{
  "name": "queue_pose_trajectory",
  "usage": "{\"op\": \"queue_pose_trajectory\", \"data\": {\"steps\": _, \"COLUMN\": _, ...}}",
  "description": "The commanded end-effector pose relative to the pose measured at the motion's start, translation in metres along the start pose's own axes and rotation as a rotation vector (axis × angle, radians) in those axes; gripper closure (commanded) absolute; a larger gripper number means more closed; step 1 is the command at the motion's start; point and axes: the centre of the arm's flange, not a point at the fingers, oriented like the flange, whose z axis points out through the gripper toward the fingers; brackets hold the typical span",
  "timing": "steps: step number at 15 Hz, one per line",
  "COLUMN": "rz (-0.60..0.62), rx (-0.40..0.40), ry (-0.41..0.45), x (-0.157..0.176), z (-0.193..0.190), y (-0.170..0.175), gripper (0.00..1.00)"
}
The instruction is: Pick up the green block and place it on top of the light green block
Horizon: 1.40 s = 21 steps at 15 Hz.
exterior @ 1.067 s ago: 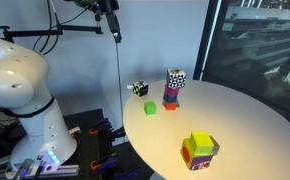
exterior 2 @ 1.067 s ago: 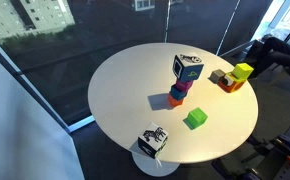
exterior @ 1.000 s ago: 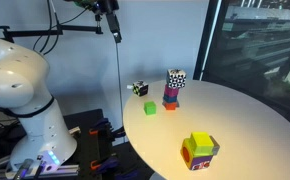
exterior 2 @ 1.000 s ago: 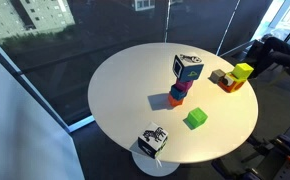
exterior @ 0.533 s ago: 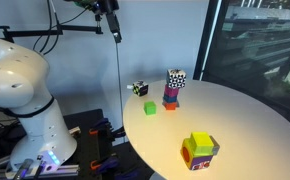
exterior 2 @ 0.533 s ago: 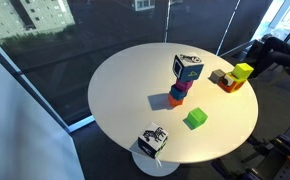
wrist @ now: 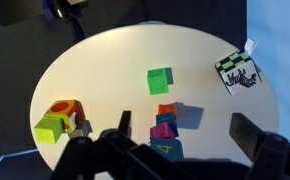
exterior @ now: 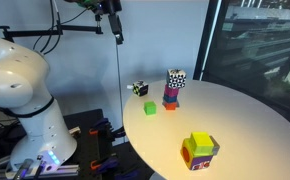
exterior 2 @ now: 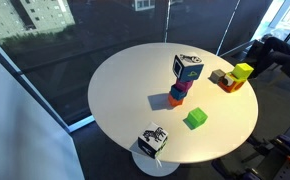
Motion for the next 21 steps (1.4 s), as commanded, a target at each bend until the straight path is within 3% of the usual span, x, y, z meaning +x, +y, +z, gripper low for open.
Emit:
{"op": "queue_pose_trajectory", "data": {"steps": 1, "rz": 0.019, "rx": -0.002, "ry": -0.066, "x": 0.025, "z": -0.002, "y": 0.003, "gripper": 0.0}}
{"op": "queue_pose_trajectory", "data": {"steps": 11, "rz": -0.063, "rx": -0.022, "ry": -0.215, "x": 0.068, "z": 0.049, "y": 0.009, "gripper": 0.0}}
{"op": "queue_pose_trajectory", "data": {"steps": 16, "rz": -0.074, "rx": -0.054, "ry": -0.243, "x": 0.079, "z": 0.087, "y": 0.014, "gripper": 0.0}}
{"op": "queue_pose_trajectory", "data": {"steps": 21, "rz": -0.041, "rx": -0.014, "ry": -0.233, "x": 0.092, "z": 0.118, "y": 0.019, "gripper": 0.0}}
